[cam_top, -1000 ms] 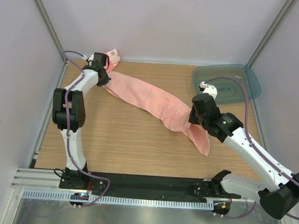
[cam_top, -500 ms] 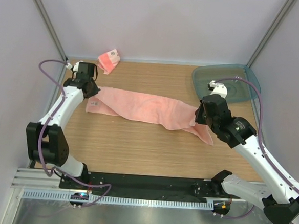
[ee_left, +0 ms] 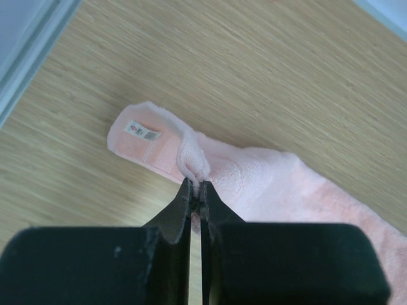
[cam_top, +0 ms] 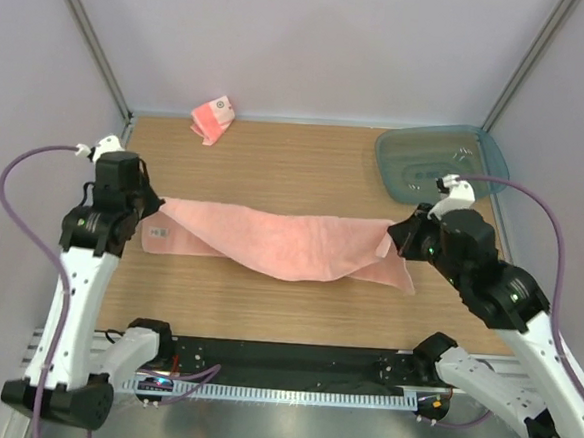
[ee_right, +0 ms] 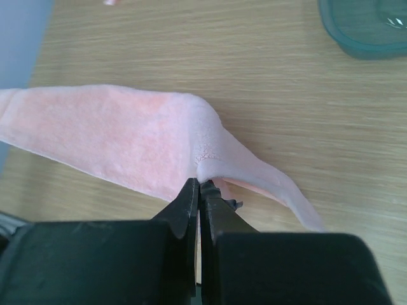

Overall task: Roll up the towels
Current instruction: Flatten the towel

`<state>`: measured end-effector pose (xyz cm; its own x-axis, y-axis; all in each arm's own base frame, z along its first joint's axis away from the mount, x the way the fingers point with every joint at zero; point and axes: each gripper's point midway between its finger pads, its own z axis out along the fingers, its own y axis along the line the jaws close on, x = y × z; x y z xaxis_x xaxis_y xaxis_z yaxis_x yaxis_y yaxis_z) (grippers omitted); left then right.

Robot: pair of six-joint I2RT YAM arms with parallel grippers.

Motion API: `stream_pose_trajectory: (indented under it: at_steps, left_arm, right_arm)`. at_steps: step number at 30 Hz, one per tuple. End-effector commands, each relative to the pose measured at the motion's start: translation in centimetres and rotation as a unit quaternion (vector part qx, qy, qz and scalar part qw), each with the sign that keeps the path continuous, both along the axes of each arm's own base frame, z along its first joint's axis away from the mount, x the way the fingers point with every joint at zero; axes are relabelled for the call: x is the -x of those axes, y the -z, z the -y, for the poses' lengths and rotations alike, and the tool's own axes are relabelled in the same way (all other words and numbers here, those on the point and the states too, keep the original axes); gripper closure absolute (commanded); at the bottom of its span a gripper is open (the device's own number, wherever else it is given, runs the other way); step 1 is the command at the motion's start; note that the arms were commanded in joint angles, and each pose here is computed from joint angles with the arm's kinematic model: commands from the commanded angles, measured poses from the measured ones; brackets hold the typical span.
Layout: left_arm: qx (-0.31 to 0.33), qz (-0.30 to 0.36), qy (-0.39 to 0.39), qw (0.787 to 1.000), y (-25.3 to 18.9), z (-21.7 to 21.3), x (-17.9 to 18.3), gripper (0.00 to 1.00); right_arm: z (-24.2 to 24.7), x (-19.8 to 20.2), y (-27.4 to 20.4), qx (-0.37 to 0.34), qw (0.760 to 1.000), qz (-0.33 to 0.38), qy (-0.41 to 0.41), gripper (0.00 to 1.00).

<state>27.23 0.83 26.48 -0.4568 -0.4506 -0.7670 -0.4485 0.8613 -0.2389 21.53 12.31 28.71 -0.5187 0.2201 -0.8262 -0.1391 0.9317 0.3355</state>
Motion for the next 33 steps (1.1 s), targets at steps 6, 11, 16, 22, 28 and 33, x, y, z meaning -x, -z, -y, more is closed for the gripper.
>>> stream_pose_trajectory:
  at_steps: [6, 11, 16, 22, 28, 33]
  left_arm:
    - [-0.059, 0.065, -0.017, 0.996, -8.6, -2.8, 7.9, 0.99]
    - [-0.089, 0.025, -0.023, 0.995, -7.5, -3.5, 5.3, 1.0]
    - [-0.083, -0.091, -0.032, 0.992, -3.0, -5.0, -1.3, 1.0]
    - [-0.01, -0.166, -0.078, 0.983, 3.1, -9.9, -8.6, 1.0]
    - [0.024, -0.212, -0.088, 0.973, 7.1, -12.1, -13.8, 0.98]
    - [0.013, -0.205, -0.134, 0.969, 7.4, -15.5, -16.1, 0.87]
  right_arm:
    - [1.4, 3.1, -5.0, -0.08, 0.994, 0.073, -0.008, 0.99]
    - [0.4, -2.7, 0.6, 0.02, 0.997, -0.051, 0.06, 0.99]
    - [-0.9, -10.1, 6.0, -0.12, 0.975, -0.185, 0.035, 0.99]
    - [-0.7, -18.5, 15.0, -0.125, 0.942, -0.306, 0.062, 0.99]
    - [-1.9, -22.1, 15.1, -0.12, 0.942, -0.311, 0.036, 0.59]
    - [1.2, -23.7, 13.5, -0.054, 0.954, -0.28, 0.095, 0.15]
